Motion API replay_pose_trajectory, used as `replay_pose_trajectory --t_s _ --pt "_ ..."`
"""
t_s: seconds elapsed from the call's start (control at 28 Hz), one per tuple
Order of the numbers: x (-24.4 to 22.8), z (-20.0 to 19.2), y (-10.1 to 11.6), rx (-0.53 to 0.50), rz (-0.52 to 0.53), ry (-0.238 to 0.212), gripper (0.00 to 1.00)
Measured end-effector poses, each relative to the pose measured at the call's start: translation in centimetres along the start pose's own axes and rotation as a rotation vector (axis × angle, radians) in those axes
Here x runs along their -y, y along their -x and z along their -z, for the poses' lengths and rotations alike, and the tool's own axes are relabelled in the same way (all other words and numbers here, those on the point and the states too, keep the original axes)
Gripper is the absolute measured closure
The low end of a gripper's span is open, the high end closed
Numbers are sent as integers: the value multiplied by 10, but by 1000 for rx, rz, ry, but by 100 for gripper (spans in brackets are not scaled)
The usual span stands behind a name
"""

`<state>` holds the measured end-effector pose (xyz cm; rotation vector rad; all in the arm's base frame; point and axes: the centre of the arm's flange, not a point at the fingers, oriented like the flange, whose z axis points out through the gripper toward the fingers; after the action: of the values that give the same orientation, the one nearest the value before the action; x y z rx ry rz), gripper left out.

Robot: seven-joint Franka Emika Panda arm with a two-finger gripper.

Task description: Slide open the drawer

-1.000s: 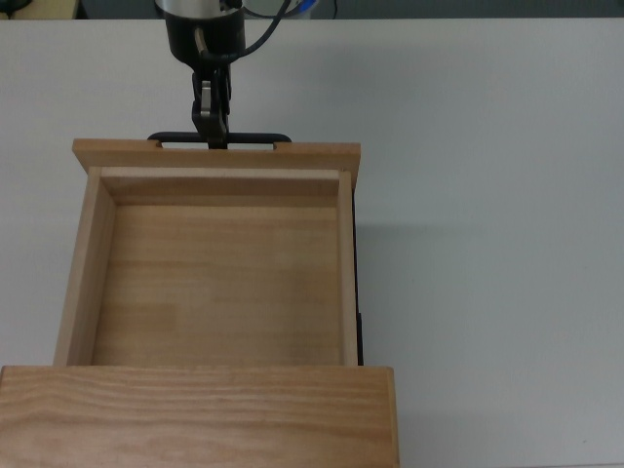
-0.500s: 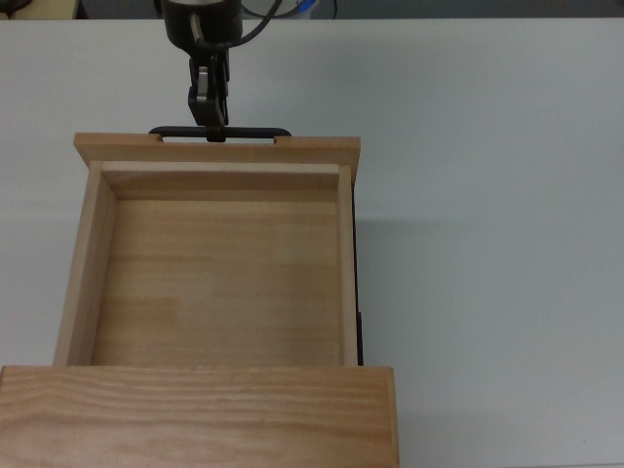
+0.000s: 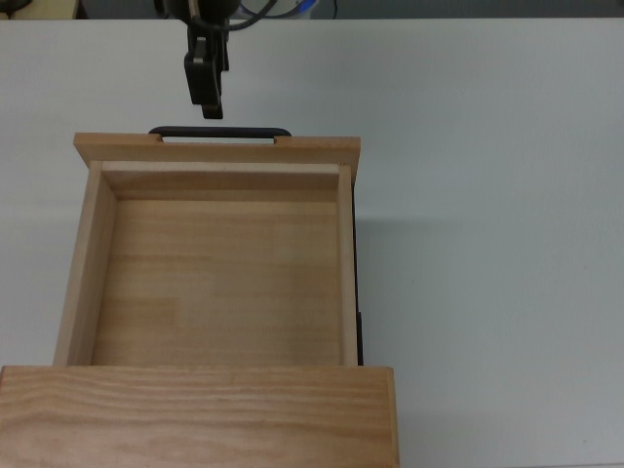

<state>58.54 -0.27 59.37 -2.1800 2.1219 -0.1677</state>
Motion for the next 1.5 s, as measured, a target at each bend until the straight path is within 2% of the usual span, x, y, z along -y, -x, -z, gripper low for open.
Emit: replay_pose_trajectory --t_s 0.14,0.29,0.46,0.68,0.96,1.04,1.21,1.39,1.5 --pt "-10 12 1 1 80 39 0" --pt "-19 15 3 10 222 89 0" --pt "-22 12 8 27 420 118 0" --pt "-23 11 10 47 681 128 0" --pt "-24 9 11 70 970 129 0" --pt "-24 8 11 80 1073 130 0" --pt "-30 5 11 125 1290 161 0" --pt "-31 4 10 145 1422 168 0" --pt "-31 4 10 150 1461 167 0"
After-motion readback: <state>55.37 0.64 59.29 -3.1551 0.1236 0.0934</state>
